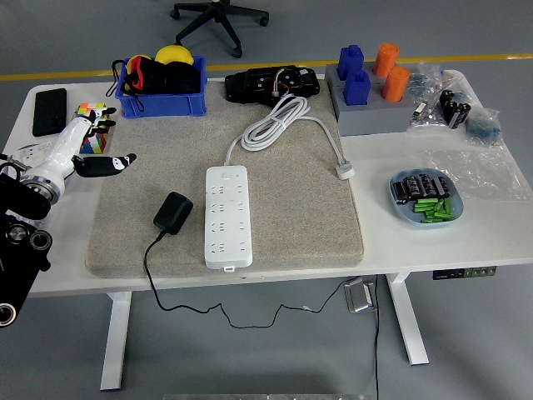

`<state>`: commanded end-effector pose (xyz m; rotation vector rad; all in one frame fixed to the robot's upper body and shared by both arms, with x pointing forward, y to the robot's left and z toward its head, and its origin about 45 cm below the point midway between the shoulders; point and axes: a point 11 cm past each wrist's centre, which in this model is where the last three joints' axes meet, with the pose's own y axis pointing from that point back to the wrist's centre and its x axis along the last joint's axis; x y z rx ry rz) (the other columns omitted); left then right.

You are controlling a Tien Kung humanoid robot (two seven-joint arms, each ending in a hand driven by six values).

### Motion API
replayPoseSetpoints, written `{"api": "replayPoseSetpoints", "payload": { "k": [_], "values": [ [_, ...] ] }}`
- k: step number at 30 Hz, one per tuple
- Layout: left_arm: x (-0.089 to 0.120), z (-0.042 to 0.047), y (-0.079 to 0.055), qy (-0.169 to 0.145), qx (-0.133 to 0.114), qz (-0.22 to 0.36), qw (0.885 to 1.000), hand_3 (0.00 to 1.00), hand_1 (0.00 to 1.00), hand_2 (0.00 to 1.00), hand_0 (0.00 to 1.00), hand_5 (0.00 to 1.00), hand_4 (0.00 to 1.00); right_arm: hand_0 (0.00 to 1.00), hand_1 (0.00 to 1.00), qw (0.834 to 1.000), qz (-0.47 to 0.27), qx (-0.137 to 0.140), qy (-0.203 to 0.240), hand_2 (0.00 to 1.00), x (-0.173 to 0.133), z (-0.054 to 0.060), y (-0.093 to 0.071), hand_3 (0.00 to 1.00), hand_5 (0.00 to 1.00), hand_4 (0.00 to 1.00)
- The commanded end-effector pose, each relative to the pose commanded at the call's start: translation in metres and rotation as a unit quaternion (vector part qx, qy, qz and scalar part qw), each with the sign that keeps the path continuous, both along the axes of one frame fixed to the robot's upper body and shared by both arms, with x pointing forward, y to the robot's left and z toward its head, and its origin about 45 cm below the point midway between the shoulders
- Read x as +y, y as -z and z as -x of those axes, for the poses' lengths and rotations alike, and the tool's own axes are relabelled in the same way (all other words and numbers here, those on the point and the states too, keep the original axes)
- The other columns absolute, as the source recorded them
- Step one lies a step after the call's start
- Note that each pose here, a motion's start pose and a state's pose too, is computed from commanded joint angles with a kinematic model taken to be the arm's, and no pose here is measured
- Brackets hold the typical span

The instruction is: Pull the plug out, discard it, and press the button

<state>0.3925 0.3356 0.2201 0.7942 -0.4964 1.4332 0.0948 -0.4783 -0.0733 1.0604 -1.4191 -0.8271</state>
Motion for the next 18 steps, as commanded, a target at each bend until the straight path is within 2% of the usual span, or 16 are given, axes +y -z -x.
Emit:
{"api": "replayPoseSetpoints", "payload": {
  "k": [18],
  "values": [
    [-0.0002,-0.0008,-0.0011,0.000,0.000,0.003,1.000,0.917,0.806,0.818,0.827,0.120,0.775,0.753,0.701,1.000,0.001,-0.001,0.001,0.711,-0.0014,-0.0006,-0.0007,0.723,0.615,0.786]
  ]
}}
